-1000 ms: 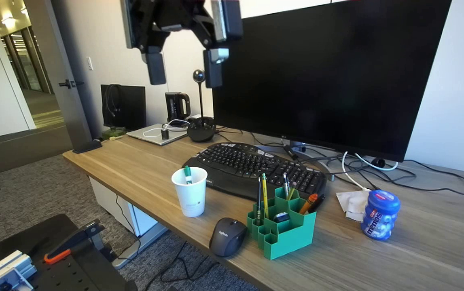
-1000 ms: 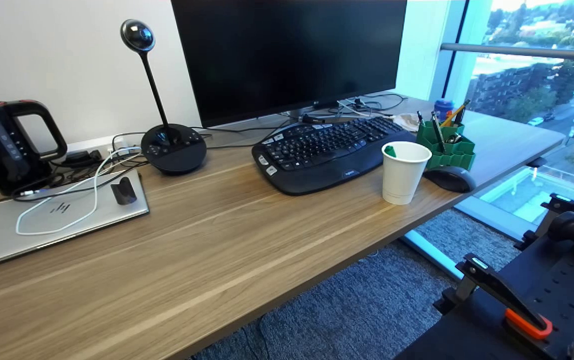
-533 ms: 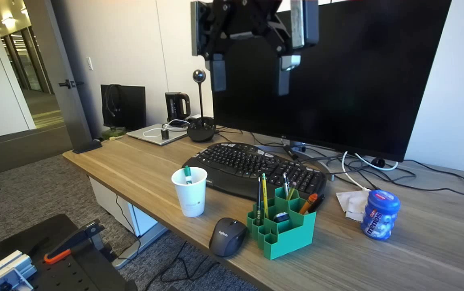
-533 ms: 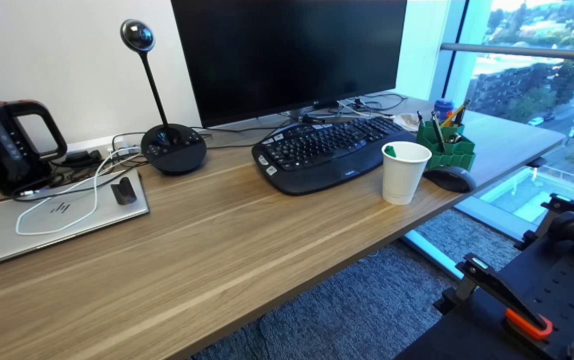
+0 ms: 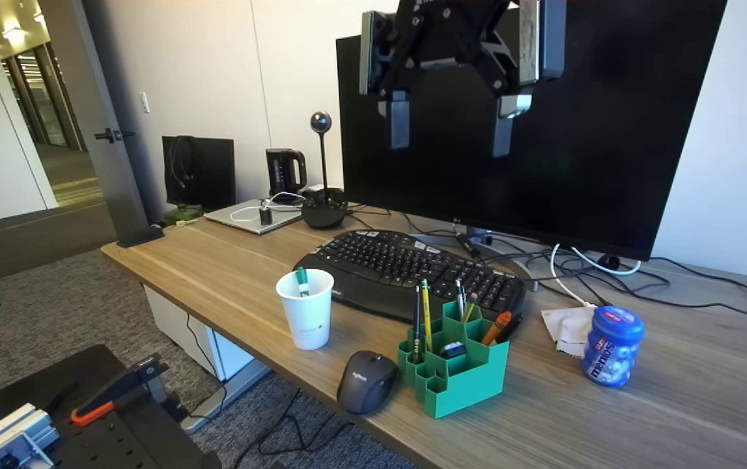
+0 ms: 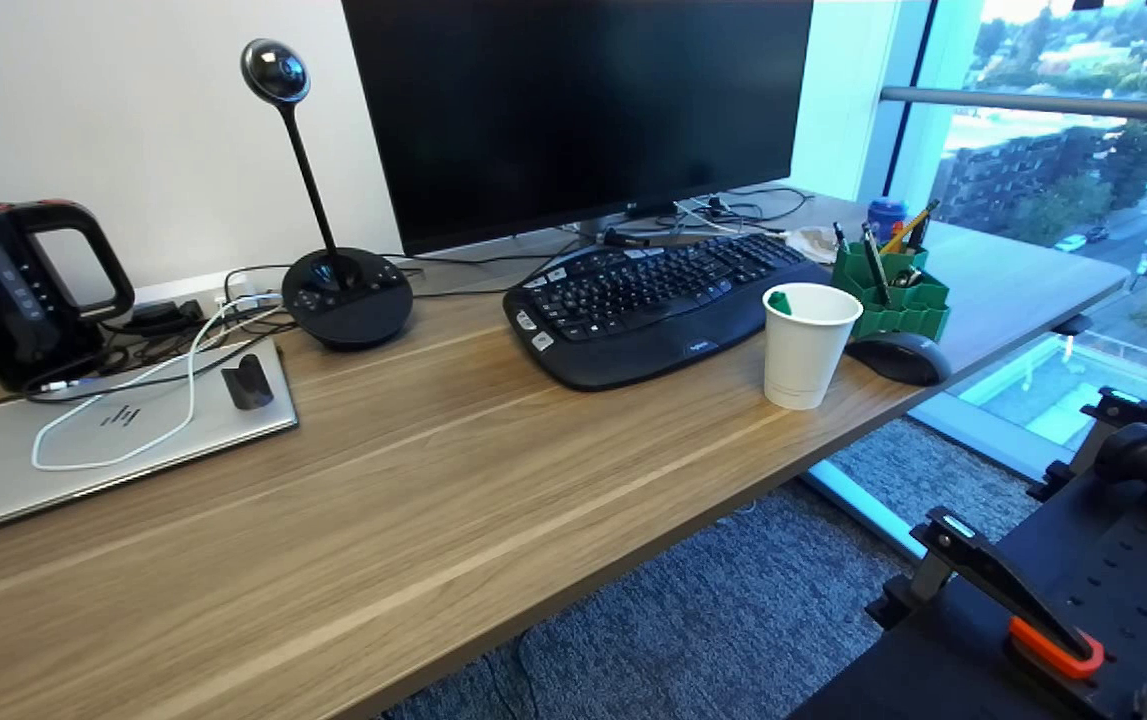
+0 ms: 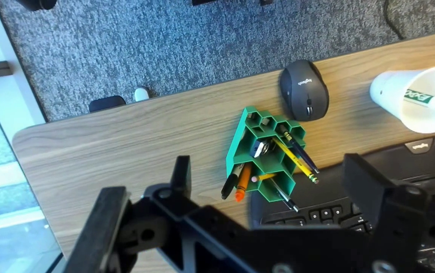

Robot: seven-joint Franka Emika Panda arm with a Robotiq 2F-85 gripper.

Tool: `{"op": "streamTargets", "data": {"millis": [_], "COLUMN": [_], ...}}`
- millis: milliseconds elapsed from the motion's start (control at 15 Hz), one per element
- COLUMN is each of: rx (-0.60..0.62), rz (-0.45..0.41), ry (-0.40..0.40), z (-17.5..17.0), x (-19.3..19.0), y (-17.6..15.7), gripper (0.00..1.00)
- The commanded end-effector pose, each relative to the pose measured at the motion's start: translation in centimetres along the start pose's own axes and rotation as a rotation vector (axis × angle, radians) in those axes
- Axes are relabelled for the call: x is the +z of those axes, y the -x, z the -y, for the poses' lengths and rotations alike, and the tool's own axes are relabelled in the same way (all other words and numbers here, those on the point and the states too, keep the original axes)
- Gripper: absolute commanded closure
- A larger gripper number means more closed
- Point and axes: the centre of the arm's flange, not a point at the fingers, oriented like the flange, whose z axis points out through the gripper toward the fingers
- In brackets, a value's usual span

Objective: Put one pencil in the white cup

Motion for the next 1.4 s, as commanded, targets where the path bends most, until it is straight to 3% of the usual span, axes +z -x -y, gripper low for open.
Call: {"op": "streamTargets", "data": {"millis": [0, 533, 867, 1333], "rx": [0.001, -0.017, 0.016, 0.001], "rz": [0.000, -0.016, -0.048, -0.001], "ry": [-0.003, -0.013, -0.001, -0.075], "z": [0.0, 1.3, 2.4, 2.3], "x": [-0.2, 0.9, 4.3, 6.9], "y": [0.0, 0.3, -0.4, -0.5], "gripper": [0.00, 0.00, 0.00, 0.00]}}
